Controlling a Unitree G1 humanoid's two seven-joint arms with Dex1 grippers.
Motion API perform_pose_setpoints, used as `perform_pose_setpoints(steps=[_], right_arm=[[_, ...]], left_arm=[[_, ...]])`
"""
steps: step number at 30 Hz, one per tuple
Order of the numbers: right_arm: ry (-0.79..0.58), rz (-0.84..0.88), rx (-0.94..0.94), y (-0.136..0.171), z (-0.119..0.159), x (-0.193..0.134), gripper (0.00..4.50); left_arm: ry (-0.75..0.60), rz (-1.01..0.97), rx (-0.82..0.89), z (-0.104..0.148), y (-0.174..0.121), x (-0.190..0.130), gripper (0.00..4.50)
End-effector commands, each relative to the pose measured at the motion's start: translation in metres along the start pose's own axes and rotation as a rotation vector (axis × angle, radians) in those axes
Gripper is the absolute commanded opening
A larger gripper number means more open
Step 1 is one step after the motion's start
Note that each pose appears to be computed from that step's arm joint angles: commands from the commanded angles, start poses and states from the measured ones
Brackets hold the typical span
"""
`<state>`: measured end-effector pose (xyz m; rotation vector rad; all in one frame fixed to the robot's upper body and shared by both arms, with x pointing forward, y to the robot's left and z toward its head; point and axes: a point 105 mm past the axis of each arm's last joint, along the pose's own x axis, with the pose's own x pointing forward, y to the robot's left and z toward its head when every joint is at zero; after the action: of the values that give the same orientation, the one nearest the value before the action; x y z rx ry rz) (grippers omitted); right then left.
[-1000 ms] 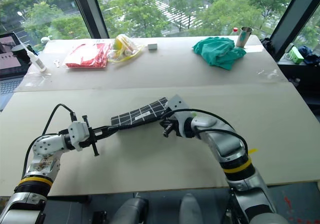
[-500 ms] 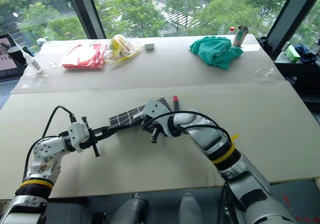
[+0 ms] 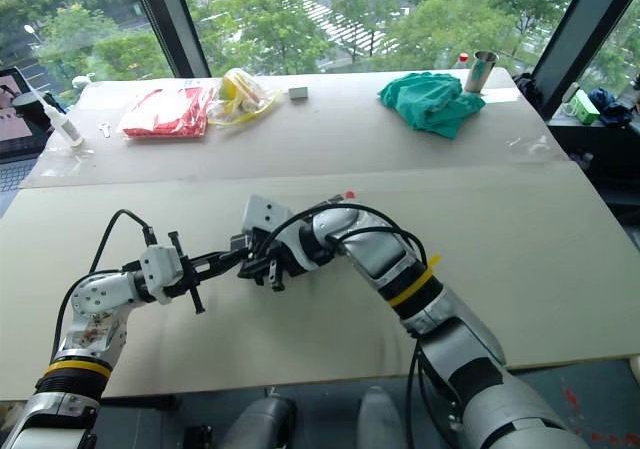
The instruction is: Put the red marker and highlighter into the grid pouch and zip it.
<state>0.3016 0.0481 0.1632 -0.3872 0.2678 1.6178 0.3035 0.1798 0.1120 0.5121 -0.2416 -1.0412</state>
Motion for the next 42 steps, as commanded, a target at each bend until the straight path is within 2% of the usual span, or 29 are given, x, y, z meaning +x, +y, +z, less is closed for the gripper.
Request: perform_pose_setpoints(steps=[1, 3, 5, 9, 12, 14, 18, 23, 25, 28, 30, 35, 42], right_arm=[[-0.055, -0.031, -0.069, -0.005, 0.019, 0.004, 0.69], [-0.027, -0.073, -0.063, -0.013, 0.012, 0.003, 1.18], [-0.011, -0.117, -0.043, -0.019, 0.007, -0.002, 1.88], [-0.035, -0.083, 0.057, -0.011, 0.006, -0.027, 3.24], [-0.063, -0.107, 0.071, -0.006, 0.006, -0.054, 3.24], [-0.098, -0.118, 0.037, 0.008, 0.005, -0.082, 3.24], [-0.045, -0.201, -0.023, 0.03, -0.016, -0.126, 3.24], [-0.077, -0.665, 0.04, -0.004, -0.015, -0.226, 3.24], [-0.068, -0.757, 0.064, -0.012, -0.019, -0.242, 3.24], [0.088, -0.908, 0.123, -0.025, -0.05, -0.246, 3.24], [0.144, -0.942, 0.159, -0.026, -0.065, -0.24, 3.24], [0.143, -0.94, 0.288, -0.015, -0.083, -0.216, 3.24], [0.181, -0.963, 0.37, -0.006, -0.099, -0.21, 3.24]], left_arm=[[0.01, -0.004, -0.006, -0.001, -0.001, 0.0, 0.0], [0.01, -0.005, -0.005, 0.0, 0.0, 0.001, 0.0], [0.011, -0.007, -0.005, 0.0, 0.0, 0.001, 0.0], [0.015, -0.009, -0.004, -0.001, 0.0, 0.0, 0.0], [0.018, -0.005, -0.004, -0.001, 0.0, -0.001, 0.0], [0.015, 0.009, -0.005, 0.0, 0.001, -0.002, 0.0], [0.0, 0.045, -0.018, 0.003, 0.003, -0.005, 0.0], [0.006, 0.063, -0.025, 0.003, 0.003, -0.009, 0.0], [0.007, 0.065, -0.027, 0.002, 0.003, -0.01, 0.0], [0.002, 0.076, -0.03, 0.003, 0.006, -0.009, 0.0], [-0.004, 0.089, -0.032, 0.004, 0.008, -0.009, 0.0], [-0.009, 0.109, -0.041, 0.004, 0.01, -0.009, 0.0], [-0.003, 0.115, -0.046, 0.003, 0.01, -0.01, 0.0]])
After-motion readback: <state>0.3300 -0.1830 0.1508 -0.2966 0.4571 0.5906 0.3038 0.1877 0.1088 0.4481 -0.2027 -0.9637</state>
